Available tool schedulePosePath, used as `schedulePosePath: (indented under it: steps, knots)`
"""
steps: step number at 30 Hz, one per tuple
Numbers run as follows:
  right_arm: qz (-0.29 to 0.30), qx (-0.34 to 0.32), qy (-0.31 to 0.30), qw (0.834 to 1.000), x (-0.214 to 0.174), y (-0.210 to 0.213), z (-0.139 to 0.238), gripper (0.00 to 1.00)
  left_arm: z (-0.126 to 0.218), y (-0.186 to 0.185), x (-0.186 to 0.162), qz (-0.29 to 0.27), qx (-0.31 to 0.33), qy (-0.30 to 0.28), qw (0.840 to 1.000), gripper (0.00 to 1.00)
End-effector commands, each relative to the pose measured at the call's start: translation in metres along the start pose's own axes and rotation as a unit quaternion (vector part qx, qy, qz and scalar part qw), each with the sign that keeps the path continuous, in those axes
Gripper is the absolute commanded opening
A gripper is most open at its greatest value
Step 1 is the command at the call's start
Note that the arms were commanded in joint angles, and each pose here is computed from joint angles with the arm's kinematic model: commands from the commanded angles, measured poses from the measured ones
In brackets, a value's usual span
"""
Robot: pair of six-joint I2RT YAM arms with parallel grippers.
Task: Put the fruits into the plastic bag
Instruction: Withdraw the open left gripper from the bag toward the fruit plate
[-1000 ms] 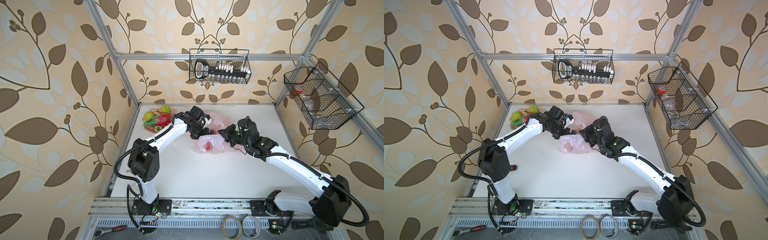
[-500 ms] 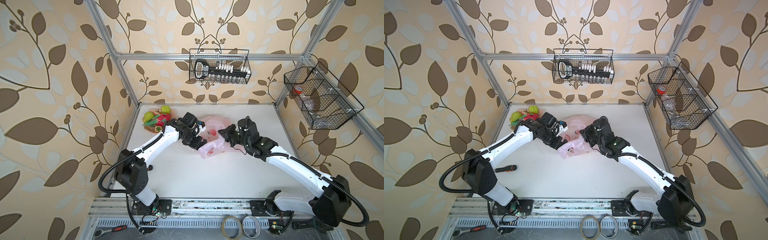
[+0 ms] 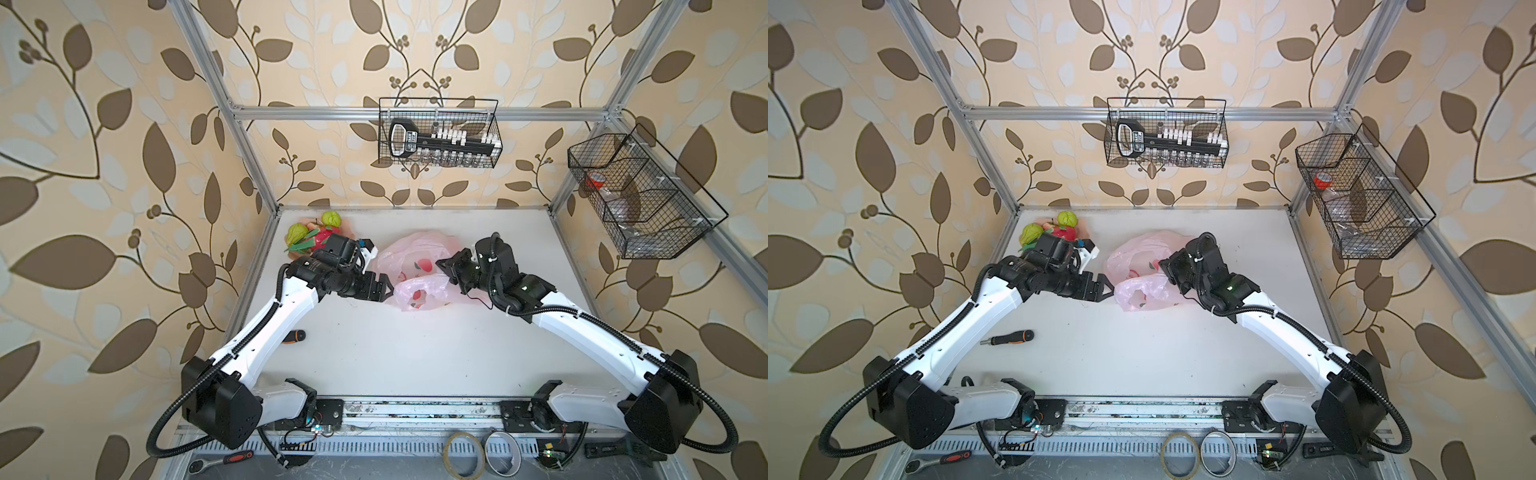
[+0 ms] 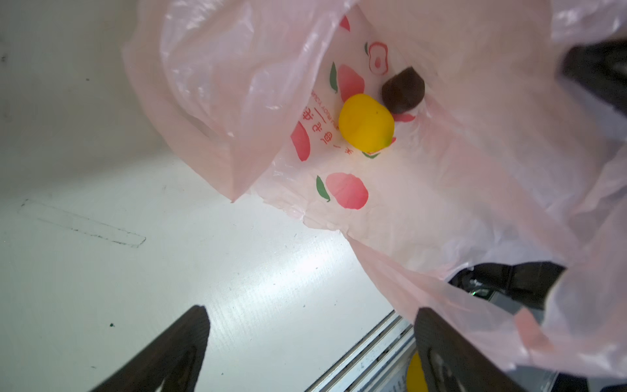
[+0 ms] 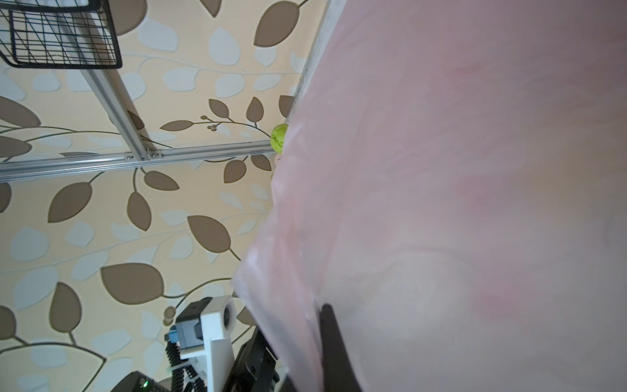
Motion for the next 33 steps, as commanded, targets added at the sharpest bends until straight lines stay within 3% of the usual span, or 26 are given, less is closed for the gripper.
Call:
schedulePosePath:
  steps: [1,4,9,33]
  knots:
    - [-0.009,0.0,-0.001,1.0,0.001,0.004,-0.001,0.0,0.019,0.01,0.016,0.076,-0.001,-0.052,0.996,0.97]
    - [-0.008,0.001,0.0,1.0,0.001,0.004,-0.001,0.0,0.032,0.027,0.026,0.121,0.014,-0.077,0.99,0.97]
    - [-0.007,0.001,0.001,1.0,0.0,0.005,0.0,0.0,0.036,0.042,0.035,0.145,0.046,-0.088,0.985,0.97]
    - [-0.006,0.002,0.004,1.0,-0.004,0.003,0.003,0.0,0.024,0.086,0.08,0.167,0.136,-0.102,0.971,0.97]
Point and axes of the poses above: each gripper's point midway between its finger pads, its own z axis back along the fingers, its own y axis along the line the jaws close on, x = y × z, the point moved 5 cm from there along z, back along the fingers, and after that the axes turned 3 degrees about z, right-handed, at the moved point
